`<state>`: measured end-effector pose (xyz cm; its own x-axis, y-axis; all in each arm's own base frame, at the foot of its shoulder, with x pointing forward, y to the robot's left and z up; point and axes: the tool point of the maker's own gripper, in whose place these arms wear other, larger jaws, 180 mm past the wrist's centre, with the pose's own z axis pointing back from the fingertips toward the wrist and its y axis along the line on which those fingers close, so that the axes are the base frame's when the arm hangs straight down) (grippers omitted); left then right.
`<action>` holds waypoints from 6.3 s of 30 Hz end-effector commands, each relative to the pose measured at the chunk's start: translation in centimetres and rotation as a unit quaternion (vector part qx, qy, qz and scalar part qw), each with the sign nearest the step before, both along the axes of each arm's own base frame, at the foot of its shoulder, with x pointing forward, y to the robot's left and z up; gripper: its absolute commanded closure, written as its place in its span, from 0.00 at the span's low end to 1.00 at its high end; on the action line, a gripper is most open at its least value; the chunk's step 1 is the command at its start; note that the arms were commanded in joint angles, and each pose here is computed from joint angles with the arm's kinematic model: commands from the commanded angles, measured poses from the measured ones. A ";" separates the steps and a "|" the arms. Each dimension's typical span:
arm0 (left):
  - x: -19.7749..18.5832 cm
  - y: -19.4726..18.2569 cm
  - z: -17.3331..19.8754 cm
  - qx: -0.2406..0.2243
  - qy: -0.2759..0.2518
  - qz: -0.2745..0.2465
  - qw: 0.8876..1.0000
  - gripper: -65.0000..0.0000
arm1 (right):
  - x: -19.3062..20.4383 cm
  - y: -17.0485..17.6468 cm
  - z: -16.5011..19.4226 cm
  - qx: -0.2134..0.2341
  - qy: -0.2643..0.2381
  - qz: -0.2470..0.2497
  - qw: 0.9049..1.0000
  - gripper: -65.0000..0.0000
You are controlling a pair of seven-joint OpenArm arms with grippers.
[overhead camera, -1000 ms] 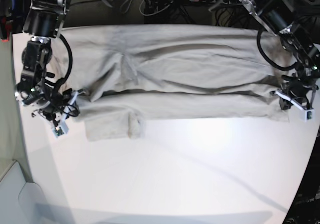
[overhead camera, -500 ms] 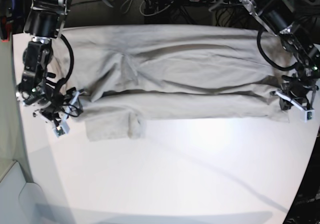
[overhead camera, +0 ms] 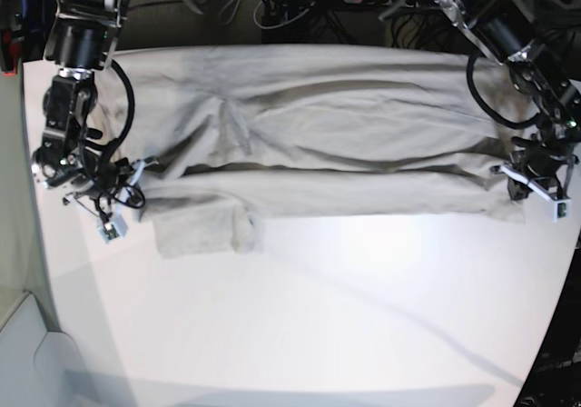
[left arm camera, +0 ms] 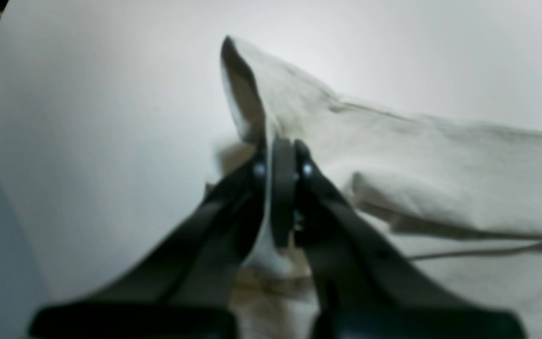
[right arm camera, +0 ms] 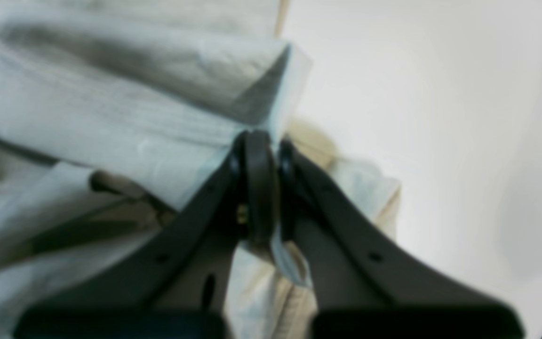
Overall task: Layout the t-shirt on the table in an organized manner, then fold the t-shirt properly
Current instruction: 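Pull the folded shirt with both grippers toward the robot, stretching it taut, then lower the folded edge with both grippers and press it flat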
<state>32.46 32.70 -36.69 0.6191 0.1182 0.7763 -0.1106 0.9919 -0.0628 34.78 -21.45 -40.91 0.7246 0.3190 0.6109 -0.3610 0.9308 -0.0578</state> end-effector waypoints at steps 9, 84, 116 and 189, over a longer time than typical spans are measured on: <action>0.8 1.0 2.0 0.015 -0.028 0.004 1.000 1.00 | 2.1 -1.2 4.7 -0.025 -0.070 0.004 0.997 1.00; -9.8 2.3 3.6 0.060 0.039 0.011 0.997 1.00 | -11.5 -1.5 5.2 -0.090 -0.050 0.008 0.995 1.00; -13.7 3.1 -2.8 -0.004 0.129 0.028 0.991 1.00 | -14.9 0.6 2.0 -0.073 0.008 0.043 0.996 1.00; -10.0 -0.1 -6.4 -0.023 0.174 -0.009 0.984 0.31 | -10.9 -7.3 -1.3 -0.106 0.061 0.006 0.992 0.58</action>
<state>22.92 32.43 -42.96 0.8319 0.1421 0.5364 -0.1187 0.9898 -0.0782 24.13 -27.26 -42.55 0.7749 0.4125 0.4789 -0.3862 0.9088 -0.1580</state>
